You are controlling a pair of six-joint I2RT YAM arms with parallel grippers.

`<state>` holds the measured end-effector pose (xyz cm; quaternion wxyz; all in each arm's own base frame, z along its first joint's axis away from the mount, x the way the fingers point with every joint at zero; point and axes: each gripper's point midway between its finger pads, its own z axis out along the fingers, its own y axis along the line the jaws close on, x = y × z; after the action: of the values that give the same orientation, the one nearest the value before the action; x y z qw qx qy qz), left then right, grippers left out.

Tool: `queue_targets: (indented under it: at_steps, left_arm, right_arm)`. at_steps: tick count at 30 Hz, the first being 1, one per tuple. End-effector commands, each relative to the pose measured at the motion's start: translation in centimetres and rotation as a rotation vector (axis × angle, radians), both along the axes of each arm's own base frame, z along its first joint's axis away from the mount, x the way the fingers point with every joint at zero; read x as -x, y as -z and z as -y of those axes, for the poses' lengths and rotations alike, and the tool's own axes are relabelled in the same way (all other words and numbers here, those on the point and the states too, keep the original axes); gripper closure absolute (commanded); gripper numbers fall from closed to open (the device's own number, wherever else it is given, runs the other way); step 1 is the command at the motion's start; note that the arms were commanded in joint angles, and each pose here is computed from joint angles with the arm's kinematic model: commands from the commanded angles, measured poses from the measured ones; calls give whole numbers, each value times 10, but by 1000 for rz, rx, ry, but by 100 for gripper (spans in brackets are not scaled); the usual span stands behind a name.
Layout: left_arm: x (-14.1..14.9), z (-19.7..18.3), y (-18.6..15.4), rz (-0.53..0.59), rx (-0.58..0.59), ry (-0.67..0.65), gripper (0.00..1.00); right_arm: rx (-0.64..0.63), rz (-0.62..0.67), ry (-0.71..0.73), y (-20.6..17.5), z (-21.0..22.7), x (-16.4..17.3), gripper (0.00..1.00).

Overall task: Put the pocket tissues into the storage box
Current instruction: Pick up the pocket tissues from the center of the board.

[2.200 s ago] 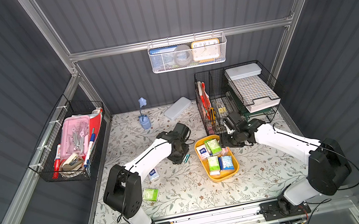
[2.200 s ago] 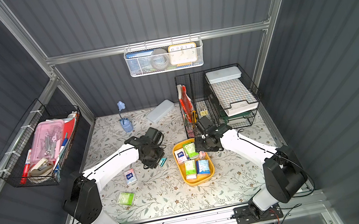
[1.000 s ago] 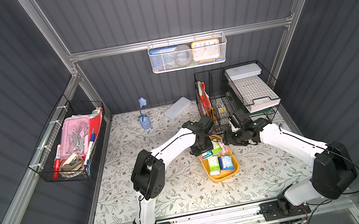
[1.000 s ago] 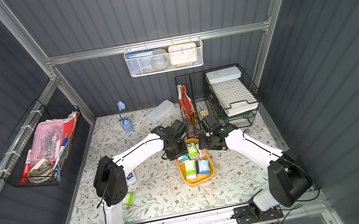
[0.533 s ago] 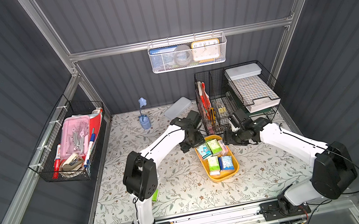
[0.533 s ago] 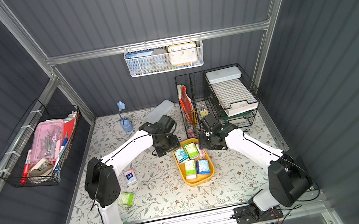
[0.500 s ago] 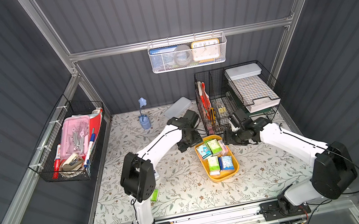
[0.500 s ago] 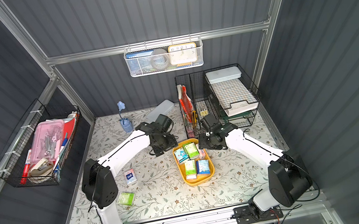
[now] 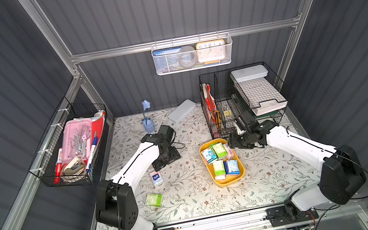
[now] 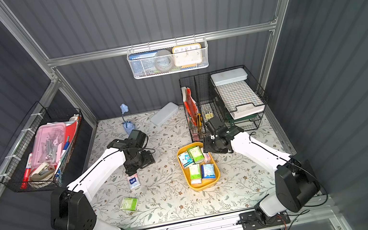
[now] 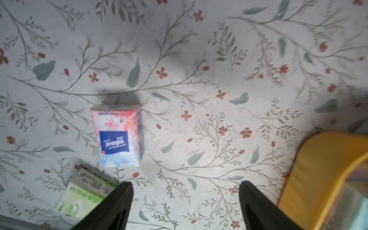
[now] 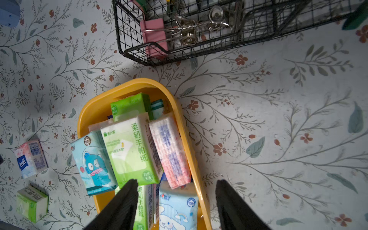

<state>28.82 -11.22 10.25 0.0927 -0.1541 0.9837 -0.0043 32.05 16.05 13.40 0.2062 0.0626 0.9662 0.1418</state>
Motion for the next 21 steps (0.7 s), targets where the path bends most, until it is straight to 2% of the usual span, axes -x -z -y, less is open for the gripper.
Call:
queue_targets:
  at_steps: [1,3,9,15,21]
  left_arm:
    - [8,-17,15,-10,7,48,9]
    - [7,-21,25,-4,8,84,6]
    - [6,-39,49,-37,-18,66,7]
    - [7,-60,60,-32,-20,-3,7]
    - [11,-66,68,-41,-18,-10,8]
  right_arm:
    - [-2,0,-3,-2,1,-1,33]
    - [-3,4,-3,-3,0,-1,34]
    - [6,8,1,-4,3,-1,33]
    - [16,3,1,-4,5,2,33]
    - [14,-4,2,-3,4,2,33]
